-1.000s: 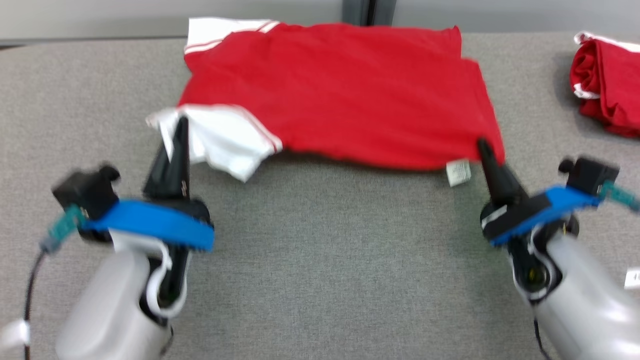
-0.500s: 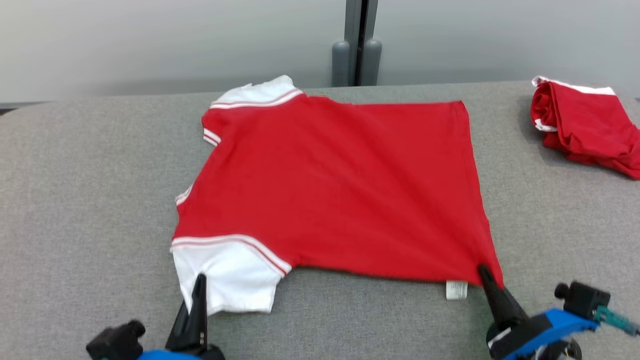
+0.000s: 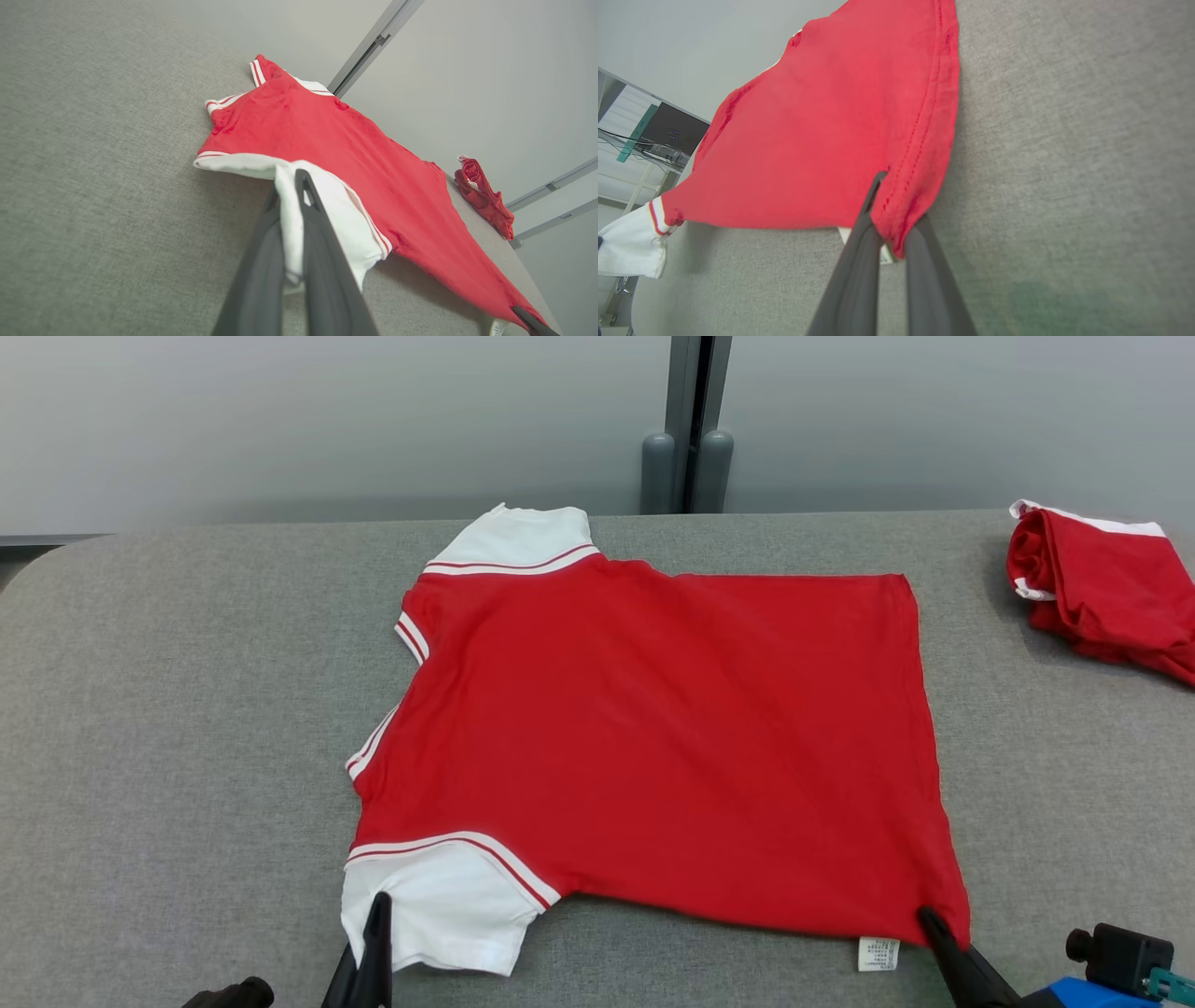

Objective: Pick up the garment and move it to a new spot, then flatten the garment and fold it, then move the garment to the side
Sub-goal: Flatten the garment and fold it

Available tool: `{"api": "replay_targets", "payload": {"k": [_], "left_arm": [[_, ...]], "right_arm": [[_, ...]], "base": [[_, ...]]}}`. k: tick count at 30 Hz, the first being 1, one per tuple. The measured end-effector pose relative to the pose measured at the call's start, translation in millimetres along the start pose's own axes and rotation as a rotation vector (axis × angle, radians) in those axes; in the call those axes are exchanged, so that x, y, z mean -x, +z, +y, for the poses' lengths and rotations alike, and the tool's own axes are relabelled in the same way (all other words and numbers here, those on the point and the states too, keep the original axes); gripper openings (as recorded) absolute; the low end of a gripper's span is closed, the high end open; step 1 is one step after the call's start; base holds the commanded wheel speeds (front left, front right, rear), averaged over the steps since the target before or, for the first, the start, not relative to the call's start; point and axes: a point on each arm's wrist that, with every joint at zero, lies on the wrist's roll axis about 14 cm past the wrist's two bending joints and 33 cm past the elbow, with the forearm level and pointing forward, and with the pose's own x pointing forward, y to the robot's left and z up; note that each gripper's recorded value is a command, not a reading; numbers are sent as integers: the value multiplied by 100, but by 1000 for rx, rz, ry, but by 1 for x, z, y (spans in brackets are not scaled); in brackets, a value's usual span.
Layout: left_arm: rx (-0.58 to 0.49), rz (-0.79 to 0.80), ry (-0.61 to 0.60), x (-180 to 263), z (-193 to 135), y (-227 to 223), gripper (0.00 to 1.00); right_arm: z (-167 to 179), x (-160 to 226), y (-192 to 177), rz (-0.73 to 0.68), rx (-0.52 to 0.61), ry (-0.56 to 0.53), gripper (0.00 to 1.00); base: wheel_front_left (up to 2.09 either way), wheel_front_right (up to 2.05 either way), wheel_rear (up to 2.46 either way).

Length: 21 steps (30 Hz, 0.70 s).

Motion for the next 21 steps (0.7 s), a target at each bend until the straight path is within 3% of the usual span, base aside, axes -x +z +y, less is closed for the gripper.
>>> {"api": "replay_targets", "payload": {"k": [21], "left_arm": [[-147, 34, -138, -55, -10, 26, 0]], "right_arm": [[19, -21, 29, 28, -68, 8, 0]], "base": [[0, 0, 0]]}}
